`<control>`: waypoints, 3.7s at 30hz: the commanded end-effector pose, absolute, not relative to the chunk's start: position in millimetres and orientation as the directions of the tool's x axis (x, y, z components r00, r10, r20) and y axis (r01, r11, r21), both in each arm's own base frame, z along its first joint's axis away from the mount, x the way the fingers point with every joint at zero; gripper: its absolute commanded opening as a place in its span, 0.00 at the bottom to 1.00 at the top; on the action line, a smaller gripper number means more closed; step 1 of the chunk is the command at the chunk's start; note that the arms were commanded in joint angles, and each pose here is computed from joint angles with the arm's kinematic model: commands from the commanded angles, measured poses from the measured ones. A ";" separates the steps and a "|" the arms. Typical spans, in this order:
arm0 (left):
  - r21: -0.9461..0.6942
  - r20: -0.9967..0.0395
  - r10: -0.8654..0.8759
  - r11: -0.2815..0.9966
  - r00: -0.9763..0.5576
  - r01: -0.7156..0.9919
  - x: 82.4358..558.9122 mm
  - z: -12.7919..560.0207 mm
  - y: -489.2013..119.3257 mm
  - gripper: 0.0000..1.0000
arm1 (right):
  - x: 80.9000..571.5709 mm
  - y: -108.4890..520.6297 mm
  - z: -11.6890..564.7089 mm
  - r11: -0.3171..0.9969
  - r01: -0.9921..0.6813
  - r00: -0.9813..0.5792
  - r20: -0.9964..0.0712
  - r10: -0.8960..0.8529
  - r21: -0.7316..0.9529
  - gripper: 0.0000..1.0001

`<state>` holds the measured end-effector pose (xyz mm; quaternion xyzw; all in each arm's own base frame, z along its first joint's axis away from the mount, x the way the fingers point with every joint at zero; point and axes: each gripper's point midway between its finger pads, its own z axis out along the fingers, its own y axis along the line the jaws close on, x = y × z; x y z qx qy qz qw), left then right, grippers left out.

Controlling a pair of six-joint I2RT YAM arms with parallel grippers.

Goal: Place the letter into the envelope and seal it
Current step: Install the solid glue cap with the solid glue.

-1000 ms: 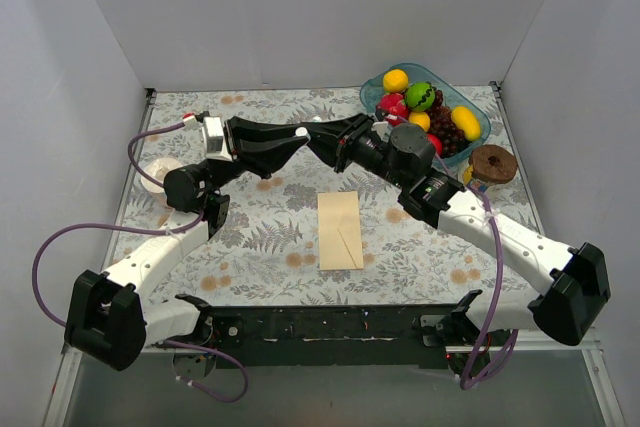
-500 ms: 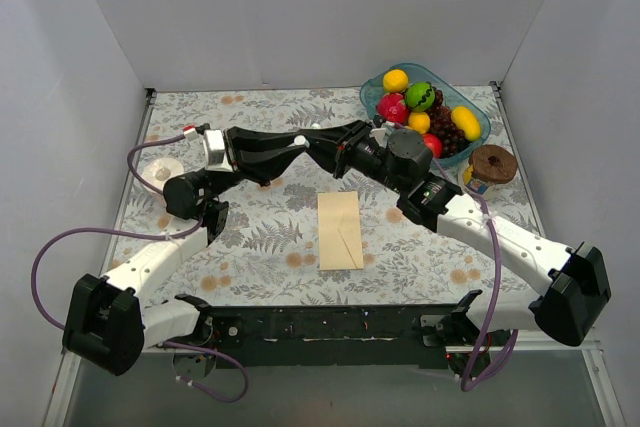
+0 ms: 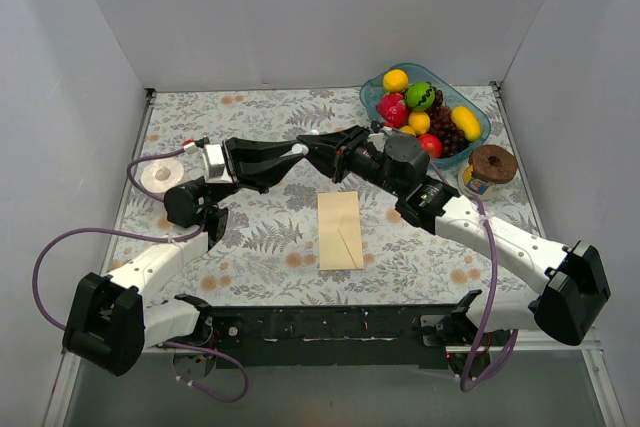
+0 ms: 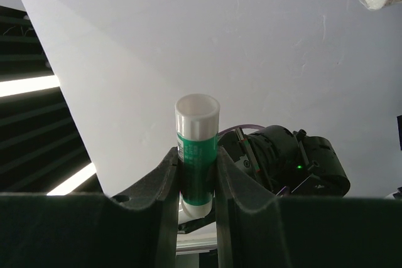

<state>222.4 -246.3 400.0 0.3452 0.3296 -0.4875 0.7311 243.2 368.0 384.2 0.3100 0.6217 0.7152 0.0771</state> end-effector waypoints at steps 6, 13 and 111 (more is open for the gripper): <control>0.332 -0.839 -0.418 0.114 0.348 0.936 187.6 356.8 -256.6 0.00 | 232.6 345.8 476.1 -0.454 0.129 -0.840 0.340 0.422 0.882 0.01; 0.444 -0.800 -0.418 0.070 0.430 0.894 175.3 343.7 -256.9 0.00 | 230.0 346.4 479.9 -0.453 0.125 -0.849 0.331 0.412 0.883 0.01; 0.712 -0.571 -0.325 0.262 0.754 0.652 198.4 322.6 -254.7 0.98 | 129.2 283.5 528.9 -0.670 0.205 -0.950 0.310 0.040 0.713 0.01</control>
